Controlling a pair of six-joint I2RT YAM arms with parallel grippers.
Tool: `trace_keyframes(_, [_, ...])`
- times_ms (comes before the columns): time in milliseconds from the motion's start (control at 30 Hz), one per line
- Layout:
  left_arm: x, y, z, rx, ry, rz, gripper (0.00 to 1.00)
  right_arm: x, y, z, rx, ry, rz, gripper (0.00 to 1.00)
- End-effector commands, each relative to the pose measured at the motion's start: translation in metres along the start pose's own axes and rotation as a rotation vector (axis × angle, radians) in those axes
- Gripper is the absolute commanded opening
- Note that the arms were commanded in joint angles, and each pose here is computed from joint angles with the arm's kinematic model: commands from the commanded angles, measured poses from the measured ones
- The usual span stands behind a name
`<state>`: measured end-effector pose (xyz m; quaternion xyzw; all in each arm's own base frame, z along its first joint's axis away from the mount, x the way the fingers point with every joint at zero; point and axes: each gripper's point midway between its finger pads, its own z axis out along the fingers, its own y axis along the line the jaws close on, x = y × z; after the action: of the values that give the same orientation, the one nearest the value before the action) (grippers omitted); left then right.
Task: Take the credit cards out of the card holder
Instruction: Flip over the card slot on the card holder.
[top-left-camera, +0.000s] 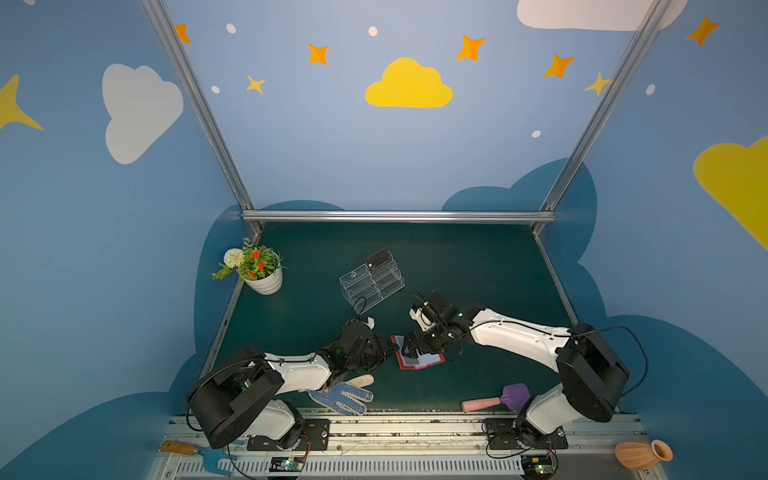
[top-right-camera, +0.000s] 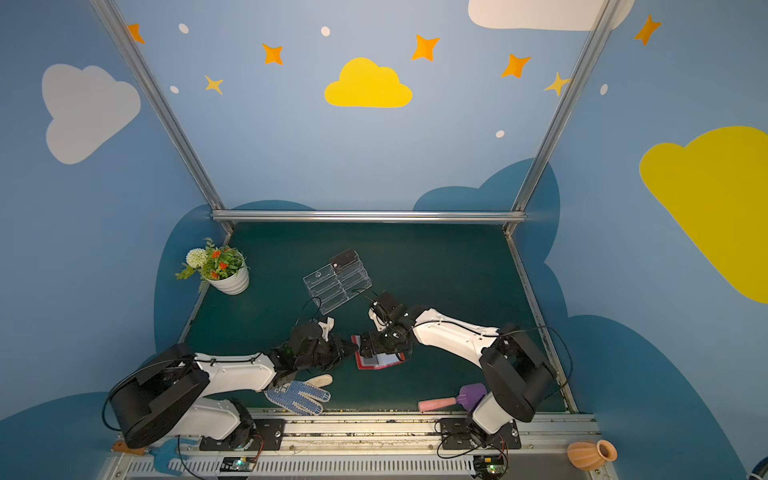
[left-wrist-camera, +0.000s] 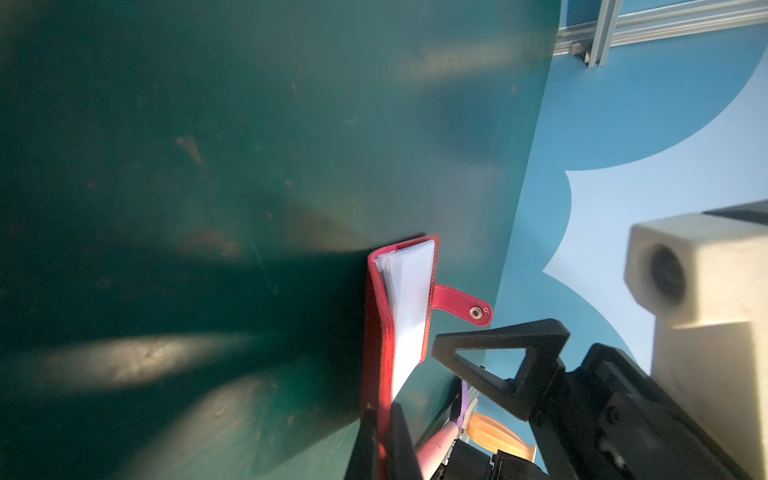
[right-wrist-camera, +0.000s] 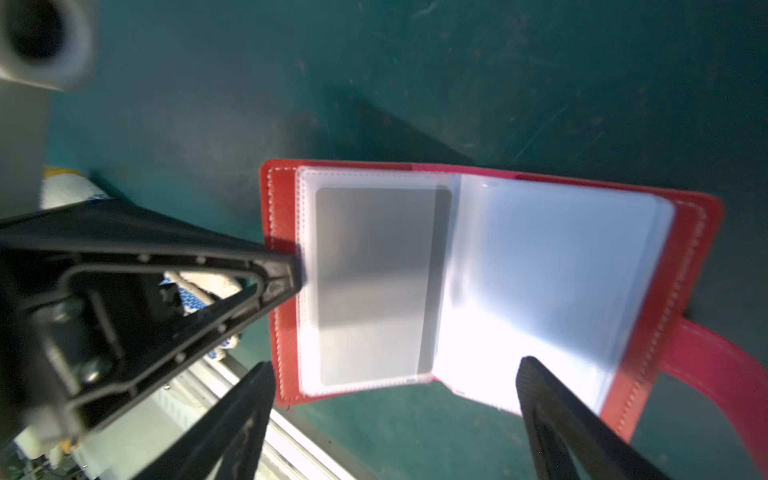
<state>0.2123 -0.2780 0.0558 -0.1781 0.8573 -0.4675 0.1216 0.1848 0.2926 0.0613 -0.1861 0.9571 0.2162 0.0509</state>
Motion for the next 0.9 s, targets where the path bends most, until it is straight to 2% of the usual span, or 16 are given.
trace_keyframes(0, [-0.003, -0.010, -0.001, 0.018, -0.020, 0.039, 0.04, -0.003, -0.002, -0.001, 0.044, 0.006, -0.011, 0.88])
trace_keyframes(400, [-0.001, -0.011, -0.001, 0.021, -0.018, 0.048, 0.04, 0.001, -0.005, 0.011, 0.060, 0.042, -0.010, 0.87])
trace_keyframes(867, [0.000, -0.011, -0.001, 0.019, -0.016, 0.058, 0.04, 0.001, 0.003, 0.009, 0.036, 0.039, -0.019, 0.87])
